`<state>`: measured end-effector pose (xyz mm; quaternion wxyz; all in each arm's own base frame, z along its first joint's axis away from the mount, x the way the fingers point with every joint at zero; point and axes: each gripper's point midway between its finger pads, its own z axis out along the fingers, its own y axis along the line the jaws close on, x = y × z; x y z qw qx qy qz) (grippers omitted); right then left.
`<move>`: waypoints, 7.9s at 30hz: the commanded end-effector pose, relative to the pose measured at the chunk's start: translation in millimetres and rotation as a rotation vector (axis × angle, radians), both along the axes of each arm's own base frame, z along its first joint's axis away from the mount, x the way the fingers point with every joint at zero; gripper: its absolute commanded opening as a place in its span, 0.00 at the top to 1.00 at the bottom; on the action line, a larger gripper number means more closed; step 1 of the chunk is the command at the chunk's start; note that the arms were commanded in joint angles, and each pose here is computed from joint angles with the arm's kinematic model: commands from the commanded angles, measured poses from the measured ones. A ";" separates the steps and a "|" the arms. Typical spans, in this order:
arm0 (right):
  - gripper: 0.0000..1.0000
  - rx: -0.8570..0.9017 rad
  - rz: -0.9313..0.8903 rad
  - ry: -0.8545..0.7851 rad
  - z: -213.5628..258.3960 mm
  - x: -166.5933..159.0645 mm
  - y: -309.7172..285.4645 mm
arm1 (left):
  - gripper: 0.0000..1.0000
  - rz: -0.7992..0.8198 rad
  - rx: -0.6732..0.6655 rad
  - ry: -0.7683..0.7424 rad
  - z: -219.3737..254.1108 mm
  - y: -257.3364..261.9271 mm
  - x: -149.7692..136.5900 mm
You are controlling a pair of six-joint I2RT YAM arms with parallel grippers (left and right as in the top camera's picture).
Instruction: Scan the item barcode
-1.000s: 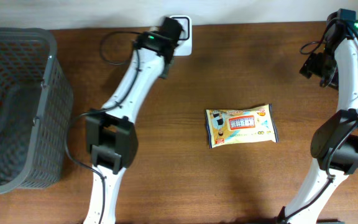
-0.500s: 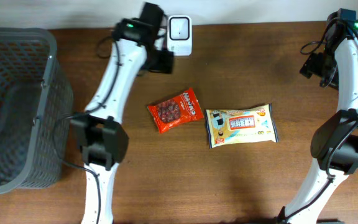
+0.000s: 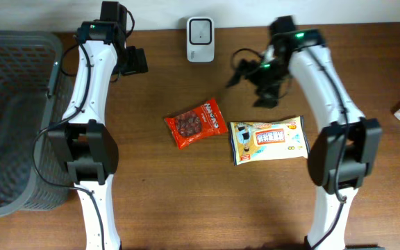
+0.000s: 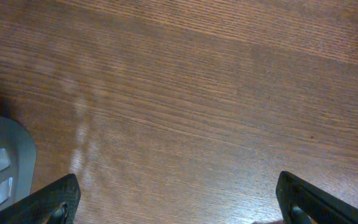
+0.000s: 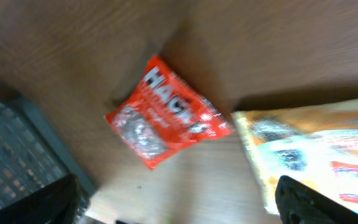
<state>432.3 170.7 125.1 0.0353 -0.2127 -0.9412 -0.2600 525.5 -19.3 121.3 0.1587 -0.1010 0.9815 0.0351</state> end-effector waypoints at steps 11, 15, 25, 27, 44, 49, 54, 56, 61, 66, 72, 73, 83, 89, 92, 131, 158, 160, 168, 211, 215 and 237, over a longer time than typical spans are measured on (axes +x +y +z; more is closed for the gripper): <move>0.01 -0.244 -0.523 0.315 -98.9 -47.2 110.0 | 0.01 0.021 0.007 0.008 -4.6 3.0 -0.9; 0.04 -0.297 -0.492 0.343 -129.0 -52.3 105.8 | 0.01 0.021 0.007 0.008 -4.6 3.0 -0.9; 0.87 -0.407 -0.032 -0.001 -115.8 -7.4 66.1 | 0.01 0.021 0.007 0.008 -4.6 3.0 -0.9; 0.93 -0.376 0.124 -0.170 -82.4 27.3 66.3 | 0.01 0.021 0.007 0.008 -4.6 3.0 -0.9; 0.96 -0.509 0.134 -1.175 44.2 228.2 79.0 | 0.01 0.021 0.007 0.008 -4.6 3.0 -0.9; 0.96 -0.656 0.023 -1.157 56.6 238.3 30.7 | 0.01 0.021 0.007 0.008 -4.6 3.0 -0.9; 0.96 -0.932 -0.270 -1.088 158.9 218.7 -131.1 | 0.01 0.021 0.007 0.008 -4.6 3.0 -0.9; 0.96 -1.050 -0.349 -0.908 168.2 183.3 -241.0 | 0.01 0.021 0.007 0.008 -4.6 3.0 -0.9; 0.96 -1.166 -0.454 -0.288 71.6 52.2 -454.4 | 0.01 0.021 0.007 0.008 -4.6 3.0 -0.9; 0.53 -1.045 -0.605 -0.085 -10.0 -37.4 -547.5 | 0.01 0.021 0.007 0.008 -4.6 3.0 -0.9; 0.01 -1.065 -0.637 -0.227 61.5 -31.9 -532.4 | 0.01 0.021 0.007 0.008 -4.6 3.0 -0.9; 0.01 -1.067 -0.627 -0.285 85.6 -24.7 -516.5 | 0.01 0.021 0.007 0.008 -4.6 3.0 -0.9; 0.01 -0.403 0.237 0.051 7.0 -88.3 -151.0 | 0.01 0.021 0.007 0.008 -4.6 3.0 -0.9; 0.01 -0.314 0.395 0.115 -92.0 -140.7 -58.1 | 0.01 0.021 0.007 0.008 -4.6 3.0 -0.9; 0.01 -0.315 0.451 0.022 -94.9 -134.9 -18.3 | 0.01 0.021 0.007 0.008 -4.6 3.0 -0.9; 0.01 -0.600 -0.235 0.032 7.8 -78.1 -317.5 | 1.00 -0.500 -0.122 0.239 -68.7 -232.3 -96.4; 0.01 -0.600 -0.235 0.032 7.8 -78.1 -317.5 | 0.96 -0.313 0.196 0.090 47.0 -151.9 -74.7; 0.01 -0.600 -0.235 0.032 7.8 -78.0 -317.4 | 0.93 -0.365 0.090 0.112 42.8 -181.4 -85.6; 0.01 -0.600 -0.235 0.032 7.8 -78.1 -317.5 | 0.58 -0.634 -0.272 0.034 54.7 -296.9 -102.0; 0.01 -0.600 -0.235 0.032 7.8 -78.1 -317.5 | 0.11 -0.300 -0.121 0.069 48.7 -187.3 -62.3; 0.01 -0.600 -0.235 0.032 7.8 -78.1 -317.5 | 0.01 -0.220 -0.097 0.250 8.1 -148.0 -75.2; 0.01 -0.600 -0.235 0.032 7.8 -78.1 -317.5 | 1.00 -0.116 0.504 0.020 67.2 -31.4 -28.3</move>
